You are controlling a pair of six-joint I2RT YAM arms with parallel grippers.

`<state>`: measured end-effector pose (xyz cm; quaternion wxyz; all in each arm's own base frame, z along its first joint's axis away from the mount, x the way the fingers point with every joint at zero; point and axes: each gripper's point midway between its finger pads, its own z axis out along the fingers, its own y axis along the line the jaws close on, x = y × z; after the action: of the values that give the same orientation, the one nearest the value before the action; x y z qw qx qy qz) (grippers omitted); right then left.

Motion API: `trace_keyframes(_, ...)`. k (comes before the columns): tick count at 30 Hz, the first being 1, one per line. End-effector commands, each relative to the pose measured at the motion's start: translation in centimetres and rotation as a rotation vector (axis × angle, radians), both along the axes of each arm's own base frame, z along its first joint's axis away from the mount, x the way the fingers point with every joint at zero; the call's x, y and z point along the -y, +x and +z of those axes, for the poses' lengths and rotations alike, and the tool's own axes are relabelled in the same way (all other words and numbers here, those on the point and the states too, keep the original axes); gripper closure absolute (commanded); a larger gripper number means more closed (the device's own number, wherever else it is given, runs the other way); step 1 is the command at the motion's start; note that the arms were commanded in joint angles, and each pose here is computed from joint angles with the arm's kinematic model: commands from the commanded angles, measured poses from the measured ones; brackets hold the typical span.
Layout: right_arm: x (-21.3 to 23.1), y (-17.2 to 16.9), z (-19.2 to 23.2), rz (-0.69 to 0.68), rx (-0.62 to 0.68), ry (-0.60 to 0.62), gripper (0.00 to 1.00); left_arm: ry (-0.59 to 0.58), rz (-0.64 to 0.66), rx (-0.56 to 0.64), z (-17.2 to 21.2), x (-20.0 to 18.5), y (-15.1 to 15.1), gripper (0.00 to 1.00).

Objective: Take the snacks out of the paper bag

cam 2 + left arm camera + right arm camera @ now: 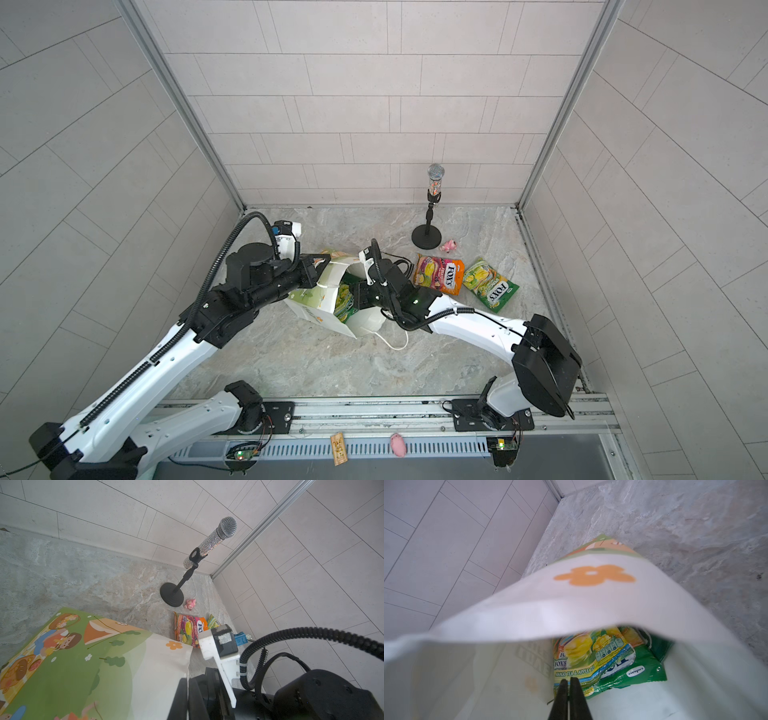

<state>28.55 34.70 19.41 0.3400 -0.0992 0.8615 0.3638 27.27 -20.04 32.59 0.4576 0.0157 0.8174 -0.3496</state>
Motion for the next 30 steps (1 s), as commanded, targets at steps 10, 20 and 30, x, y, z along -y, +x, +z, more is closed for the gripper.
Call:
trace_keyframes(10, -0.5, 0.7, -5.7, -0.118, -0.132, 0.017, 0.51, -0.009, -0.016, 0.017, 0.6, 0.4, -0.1, 1.0)
trace_keyframes(20, -0.5, 1.7, -7.6, -0.223, -0.152, 0.062, 0.44, -0.009, -0.015, 0.016, 0.6, 0.4, 0.0, 1.0)
trace_keyframes(30, 1.4, 0.8, -5.6, -0.213, -0.037, 0.062, 0.42, -0.008, -0.012, 0.017, 0.6, 0.3, 0.0, 1.0)
